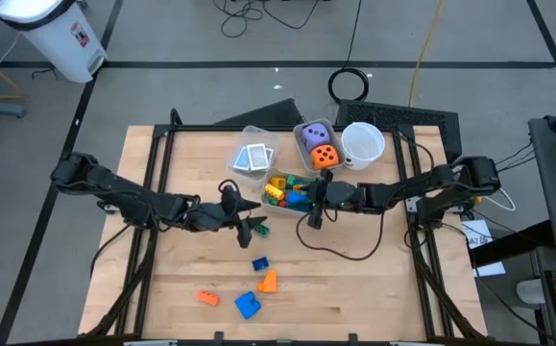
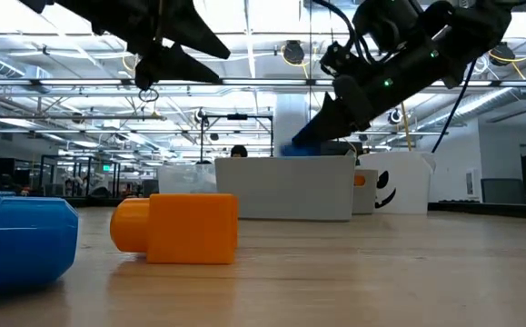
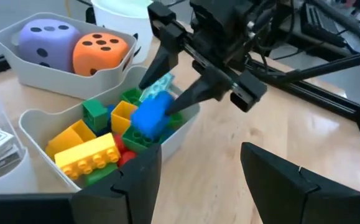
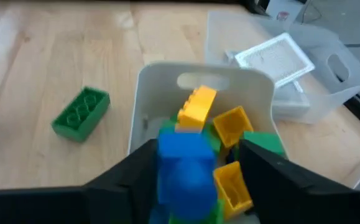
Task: Pick & Place Toys
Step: Put the blue game piece into the bottom gray bin, then put the green game piece into the bottom gray bin
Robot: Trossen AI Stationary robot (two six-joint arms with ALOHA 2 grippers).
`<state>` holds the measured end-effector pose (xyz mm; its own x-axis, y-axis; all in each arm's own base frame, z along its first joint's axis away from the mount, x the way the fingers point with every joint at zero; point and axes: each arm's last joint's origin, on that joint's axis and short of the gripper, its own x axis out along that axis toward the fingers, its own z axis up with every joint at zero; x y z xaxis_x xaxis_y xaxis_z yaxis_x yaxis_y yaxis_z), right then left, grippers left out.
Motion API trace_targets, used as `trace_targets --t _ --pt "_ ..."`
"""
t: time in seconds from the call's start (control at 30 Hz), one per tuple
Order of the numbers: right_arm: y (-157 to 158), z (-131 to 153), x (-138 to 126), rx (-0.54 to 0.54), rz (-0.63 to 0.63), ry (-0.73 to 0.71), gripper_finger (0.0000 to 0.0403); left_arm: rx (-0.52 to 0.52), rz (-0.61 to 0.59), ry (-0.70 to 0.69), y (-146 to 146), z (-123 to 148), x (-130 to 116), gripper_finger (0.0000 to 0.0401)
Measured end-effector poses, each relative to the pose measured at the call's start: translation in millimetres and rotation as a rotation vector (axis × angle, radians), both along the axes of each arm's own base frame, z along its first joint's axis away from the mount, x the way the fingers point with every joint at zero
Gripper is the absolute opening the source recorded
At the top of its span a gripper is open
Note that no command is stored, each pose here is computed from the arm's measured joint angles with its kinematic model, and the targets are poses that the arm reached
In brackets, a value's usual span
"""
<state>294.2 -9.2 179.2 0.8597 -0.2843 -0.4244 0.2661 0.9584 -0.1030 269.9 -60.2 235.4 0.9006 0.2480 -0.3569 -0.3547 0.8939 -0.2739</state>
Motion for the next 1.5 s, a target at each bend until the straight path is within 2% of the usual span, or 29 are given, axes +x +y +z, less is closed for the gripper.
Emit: trace_targets --t 0.23,0.4,0.7,0.9,0.93,1.07,1.17,1.27,1.37,1.5 --pt "0.4 4.4 1.0 0.014 -0.005 -0.044 0.0281 -0.009 0.013 0.038 1.9 -4.7 -0.5 0.0228" --pt "6.0 9.0 1.2 0.004 0.020 -0.071 0.0309 -0.027 -0.002 0.140 0.9 -13.9 -5.6 0.0228" --pt "13.2 11.2 2.2 -0.039 0.064 -0.085 0.0309 0.111 -0.075 0.366 -2.1 -51.9 2.3 0.0228" --pt "13.3 11.0 2.1 -0.039 0.064 -0.083 0.0299 0.343 -0.209 0.485 0.8 -69.0 9.1 0.0228" --pt "13.3 11.1 2.1 -0.039 0.064 -0.084 0.0298 0.357 -0.228 0.495 1.8 -69.6 9.3 0.0228" --pt "13.3 11.1 2.1 -0.040 0.066 -0.084 0.0299 0.312 -0.265 0.450 3.6 -67.1 13.3 0.0228" --pt "13.3 10.8 2.0 -0.072 0.079 -0.072 0.0299 0.223 -0.231 0.404 7.6 -65.1 16.4 0.0228" --pt "13.3 11.7 1.7 -0.081 0.085 -0.071 0.0297 0.160 -0.259 0.411 12.0 -66.2 16.8 0.0235" --pt "14.4 16.4 0.3 -0.066 0.123 -0.088 0.0298 0.210 -0.296 0.440 14.1 -67.5 16.0 0.0254" --pt "15.9 23.0 -1.8 -0.047 0.170 -0.113 0.0298 0.272 -0.409 0.527 18.8 -72.4 11.9 0.0284"
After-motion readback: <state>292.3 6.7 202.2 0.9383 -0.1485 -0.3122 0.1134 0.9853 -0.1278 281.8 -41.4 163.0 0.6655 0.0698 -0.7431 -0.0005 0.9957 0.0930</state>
